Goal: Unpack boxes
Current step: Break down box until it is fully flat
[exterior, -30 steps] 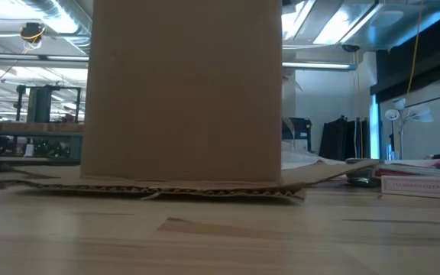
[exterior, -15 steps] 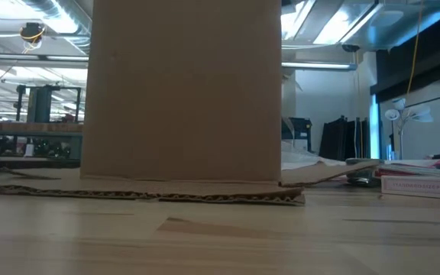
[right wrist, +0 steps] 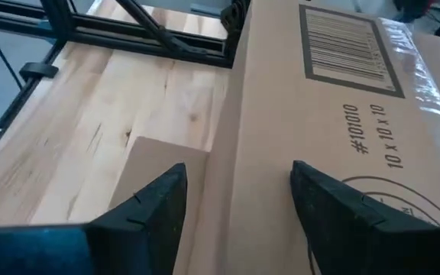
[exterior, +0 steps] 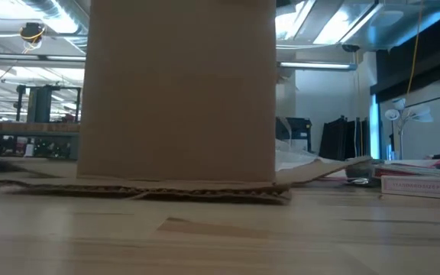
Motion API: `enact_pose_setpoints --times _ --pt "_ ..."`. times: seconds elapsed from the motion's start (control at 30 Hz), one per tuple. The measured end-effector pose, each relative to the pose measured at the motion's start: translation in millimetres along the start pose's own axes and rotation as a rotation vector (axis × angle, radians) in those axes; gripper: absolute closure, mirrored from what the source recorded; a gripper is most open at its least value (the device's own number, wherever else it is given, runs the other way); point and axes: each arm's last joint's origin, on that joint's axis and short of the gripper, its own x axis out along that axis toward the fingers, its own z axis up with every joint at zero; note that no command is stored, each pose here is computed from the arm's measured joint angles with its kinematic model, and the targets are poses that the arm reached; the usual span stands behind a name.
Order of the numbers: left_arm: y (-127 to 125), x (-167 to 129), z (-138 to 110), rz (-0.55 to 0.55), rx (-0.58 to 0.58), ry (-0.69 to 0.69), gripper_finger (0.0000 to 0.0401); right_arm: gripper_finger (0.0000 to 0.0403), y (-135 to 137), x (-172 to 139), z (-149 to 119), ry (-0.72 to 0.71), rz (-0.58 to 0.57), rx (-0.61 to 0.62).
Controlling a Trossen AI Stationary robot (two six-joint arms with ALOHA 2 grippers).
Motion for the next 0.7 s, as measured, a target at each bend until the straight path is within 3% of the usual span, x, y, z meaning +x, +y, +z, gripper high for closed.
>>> enact_pose_setpoints --times 0.13,0.33,0.5,0.7 --pt "-12.0 5.4 9.4 -0.168 0.058 -0.056 0.0192 0.0178 -1.4 0.1 -0.6 0.007 -0.050 0.004" --pt "-31.9 20.3 10.0 -0.259 0.155 -0.042 0.0192 0.0178 -5.5 0.8 -1.9 0.020 -0.120 0.006" --pt "-40.8 25.0 8.4 -0.215 0.172 -0.031 0.0192 0.0178 -6.0 -2.5 1.8 0.029 -0.133 0.008" --pt "-39.4 25.9 0.6 -0.111 0.143 0.032 0.0192 0.0178 -1.1 -34.4 28.2 0.056 -0.152 0.010"
